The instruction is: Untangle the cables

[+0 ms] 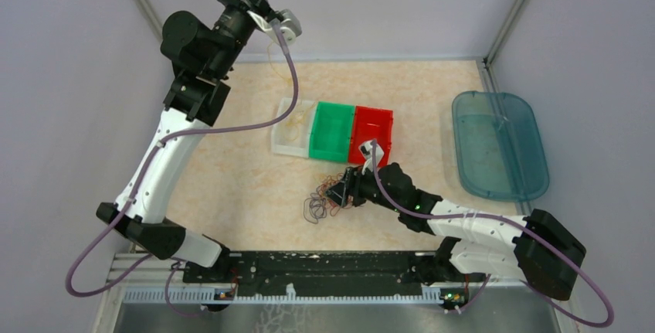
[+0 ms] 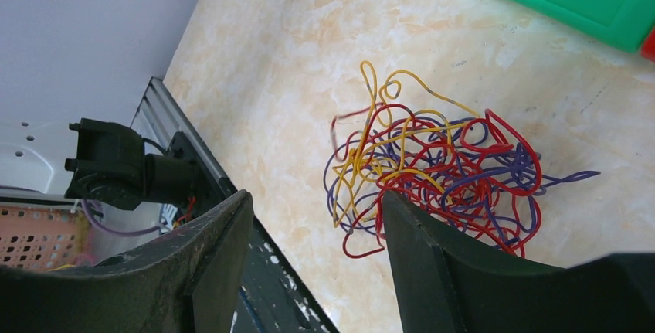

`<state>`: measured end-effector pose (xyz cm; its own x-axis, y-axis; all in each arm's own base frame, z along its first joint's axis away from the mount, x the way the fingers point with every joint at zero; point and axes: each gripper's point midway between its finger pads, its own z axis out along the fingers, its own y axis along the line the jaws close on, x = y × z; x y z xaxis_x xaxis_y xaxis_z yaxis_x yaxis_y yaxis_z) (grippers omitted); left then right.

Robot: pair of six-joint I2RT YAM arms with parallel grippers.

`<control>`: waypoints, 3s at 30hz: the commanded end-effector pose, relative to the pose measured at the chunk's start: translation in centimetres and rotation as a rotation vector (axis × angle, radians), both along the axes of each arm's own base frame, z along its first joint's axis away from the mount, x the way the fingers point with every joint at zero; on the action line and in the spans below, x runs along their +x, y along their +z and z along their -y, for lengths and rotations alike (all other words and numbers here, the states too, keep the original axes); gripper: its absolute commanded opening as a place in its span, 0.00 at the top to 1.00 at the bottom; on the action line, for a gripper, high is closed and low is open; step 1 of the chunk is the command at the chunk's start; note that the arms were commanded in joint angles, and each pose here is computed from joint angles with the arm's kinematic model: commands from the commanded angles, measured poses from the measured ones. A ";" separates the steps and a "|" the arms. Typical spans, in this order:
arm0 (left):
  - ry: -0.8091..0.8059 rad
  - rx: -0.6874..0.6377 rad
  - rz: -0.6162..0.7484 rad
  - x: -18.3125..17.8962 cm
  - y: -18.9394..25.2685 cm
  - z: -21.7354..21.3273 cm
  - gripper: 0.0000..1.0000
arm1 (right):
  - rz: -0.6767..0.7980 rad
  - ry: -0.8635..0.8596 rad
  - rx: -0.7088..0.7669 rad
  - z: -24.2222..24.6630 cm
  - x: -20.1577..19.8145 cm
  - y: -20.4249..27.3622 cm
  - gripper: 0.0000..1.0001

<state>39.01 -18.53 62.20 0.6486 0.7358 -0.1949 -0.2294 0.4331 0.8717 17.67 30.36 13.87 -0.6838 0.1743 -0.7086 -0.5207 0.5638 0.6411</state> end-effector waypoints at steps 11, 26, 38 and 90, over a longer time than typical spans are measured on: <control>-0.038 -0.015 -0.011 1.9 -2.7 0.8 1.00 | 0.031 -0.009 0.067 -0.2 0.0 1.7 0.37; -0.088 -0.076 -0.285 4.6 -12.1 1.5 1.00 | 0.041 -0.013 0.082 -0.2 0.1 2.3 0.37; -0.015 0.042 -0.444 6.8 -22.5 0.1 1.00 | 0.046 -0.025 0.092 0.3 0.3 2.9 0.37; -0.012 0.169 -1.144 8.0 -51.8 2.5 1.00 | 0.057 -0.109 0.130 3.3 1.7 5.1 0.37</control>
